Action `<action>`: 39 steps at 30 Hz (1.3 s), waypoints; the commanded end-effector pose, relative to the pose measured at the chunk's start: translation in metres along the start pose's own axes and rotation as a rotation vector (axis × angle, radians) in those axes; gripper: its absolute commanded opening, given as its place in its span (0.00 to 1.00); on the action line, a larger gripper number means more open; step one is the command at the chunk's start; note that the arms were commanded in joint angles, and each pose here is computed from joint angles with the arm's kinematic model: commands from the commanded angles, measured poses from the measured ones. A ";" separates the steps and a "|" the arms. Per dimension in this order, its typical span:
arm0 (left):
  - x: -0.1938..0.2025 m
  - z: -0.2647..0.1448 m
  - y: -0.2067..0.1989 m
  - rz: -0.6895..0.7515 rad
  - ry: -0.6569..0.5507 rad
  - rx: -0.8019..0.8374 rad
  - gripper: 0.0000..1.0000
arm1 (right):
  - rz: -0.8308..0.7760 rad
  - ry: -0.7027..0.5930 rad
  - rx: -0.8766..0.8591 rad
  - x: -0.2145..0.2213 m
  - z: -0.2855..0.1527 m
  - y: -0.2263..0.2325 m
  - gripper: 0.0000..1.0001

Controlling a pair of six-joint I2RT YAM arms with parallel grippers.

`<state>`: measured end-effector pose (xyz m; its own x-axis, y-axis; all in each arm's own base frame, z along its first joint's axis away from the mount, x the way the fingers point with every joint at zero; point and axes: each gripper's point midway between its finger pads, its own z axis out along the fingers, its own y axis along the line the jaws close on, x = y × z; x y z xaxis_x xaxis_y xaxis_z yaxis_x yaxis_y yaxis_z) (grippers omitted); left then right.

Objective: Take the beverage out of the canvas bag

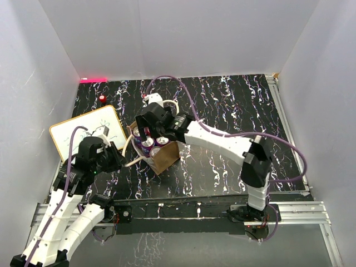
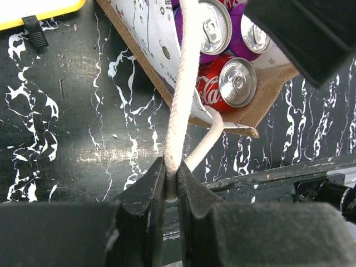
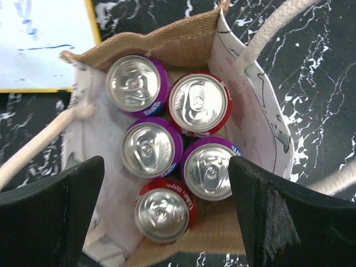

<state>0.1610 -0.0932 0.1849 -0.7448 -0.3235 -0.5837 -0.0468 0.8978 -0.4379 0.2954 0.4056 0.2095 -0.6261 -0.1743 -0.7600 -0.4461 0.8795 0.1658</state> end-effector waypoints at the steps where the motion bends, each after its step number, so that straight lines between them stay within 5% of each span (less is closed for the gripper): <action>1: -0.004 -0.002 -0.002 0.053 0.011 0.006 0.03 | 0.012 -0.008 0.133 -0.012 0.014 -0.019 0.92; 9: -0.016 -0.001 -0.002 0.095 -0.022 -0.009 0.03 | 0.006 0.091 0.162 0.003 0.065 -0.042 0.80; 16: -0.006 0.009 -0.001 0.105 0.050 -0.010 0.03 | -0.005 0.109 0.118 0.002 0.077 -0.031 0.80; 39: -0.013 0.007 0.009 0.056 0.001 -0.049 0.03 | -0.034 0.326 0.135 0.068 0.123 -0.036 0.81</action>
<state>0.1733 -0.0911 0.1799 -0.7651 -0.2554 -0.5911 -0.0133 0.9241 -0.3820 0.3620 0.4160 0.0963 -0.7663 -0.2634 -0.5860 -0.3625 0.9303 0.0559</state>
